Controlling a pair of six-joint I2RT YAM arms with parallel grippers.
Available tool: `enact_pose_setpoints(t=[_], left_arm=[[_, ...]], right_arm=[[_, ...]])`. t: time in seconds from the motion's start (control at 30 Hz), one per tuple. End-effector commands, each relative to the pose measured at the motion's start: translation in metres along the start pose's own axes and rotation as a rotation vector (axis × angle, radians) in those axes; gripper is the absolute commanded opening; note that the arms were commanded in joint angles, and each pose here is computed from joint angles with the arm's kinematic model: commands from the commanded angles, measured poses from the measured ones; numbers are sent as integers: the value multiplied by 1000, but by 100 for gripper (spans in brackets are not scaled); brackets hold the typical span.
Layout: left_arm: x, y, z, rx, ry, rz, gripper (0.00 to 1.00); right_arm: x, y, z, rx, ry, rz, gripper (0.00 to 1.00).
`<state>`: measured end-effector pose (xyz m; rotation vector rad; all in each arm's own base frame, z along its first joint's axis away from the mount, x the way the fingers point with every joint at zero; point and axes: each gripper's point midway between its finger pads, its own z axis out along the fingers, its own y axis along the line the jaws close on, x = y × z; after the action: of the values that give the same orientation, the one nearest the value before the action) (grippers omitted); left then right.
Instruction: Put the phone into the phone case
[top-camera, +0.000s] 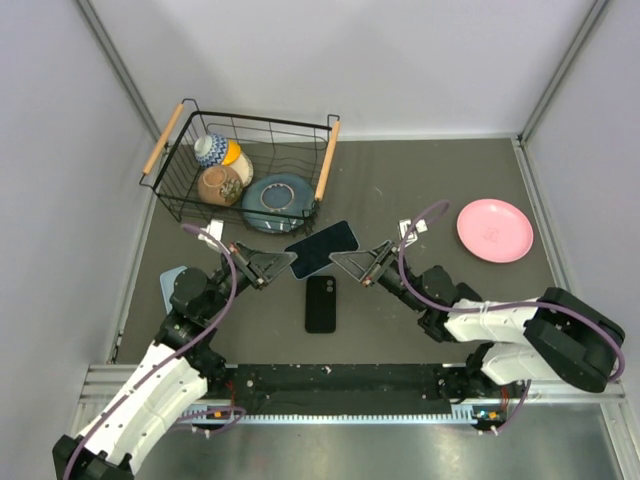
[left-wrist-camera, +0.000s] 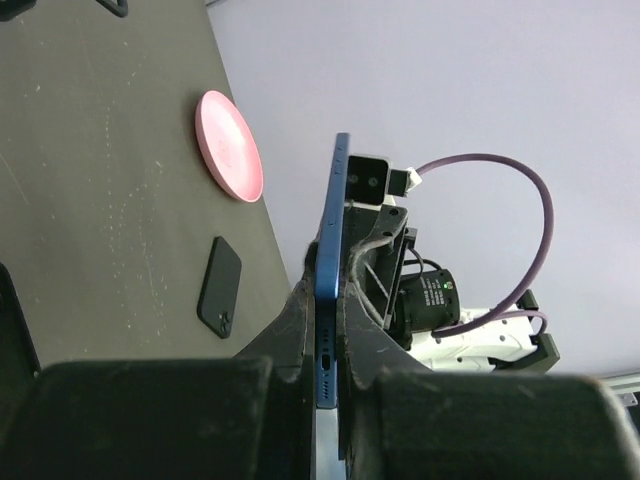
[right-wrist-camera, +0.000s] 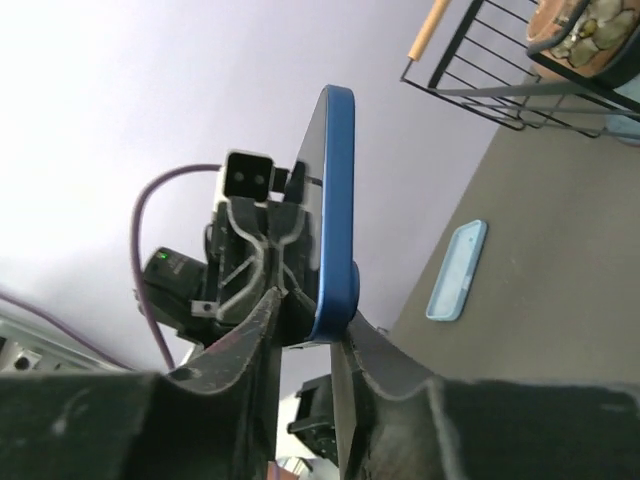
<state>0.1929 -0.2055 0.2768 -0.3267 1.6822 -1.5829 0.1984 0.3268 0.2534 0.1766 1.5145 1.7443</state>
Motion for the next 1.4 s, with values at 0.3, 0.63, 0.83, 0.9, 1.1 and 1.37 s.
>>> enact_pose_setpoints(t=[0.3, 0.63, 0.83, 0.9, 1.1, 1.37], left_arm=[[3, 28, -14, -120, -15, 85, 73], [23, 112, -36, -515, 181, 245, 67], [39, 159, -38, -637, 260, 216, 64], [42, 166, -34, -631, 273, 216, 63], [52, 185, -27, -624, 321, 225, 60], [62, 205, -19, -640, 368, 207, 56]], right_arm=[[-25, 16, -9, 69, 5, -178, 0], [-33, -16, -65, 383, 358, -339, 0], [-24, -18, -64, 430, 575, -273, 1], [-15, -20, -58, 418, 644, -204, 1], [4, -32, -54, 400, 767, -116, 5], [19, -57, -39, 403, 857, 7, 5]])
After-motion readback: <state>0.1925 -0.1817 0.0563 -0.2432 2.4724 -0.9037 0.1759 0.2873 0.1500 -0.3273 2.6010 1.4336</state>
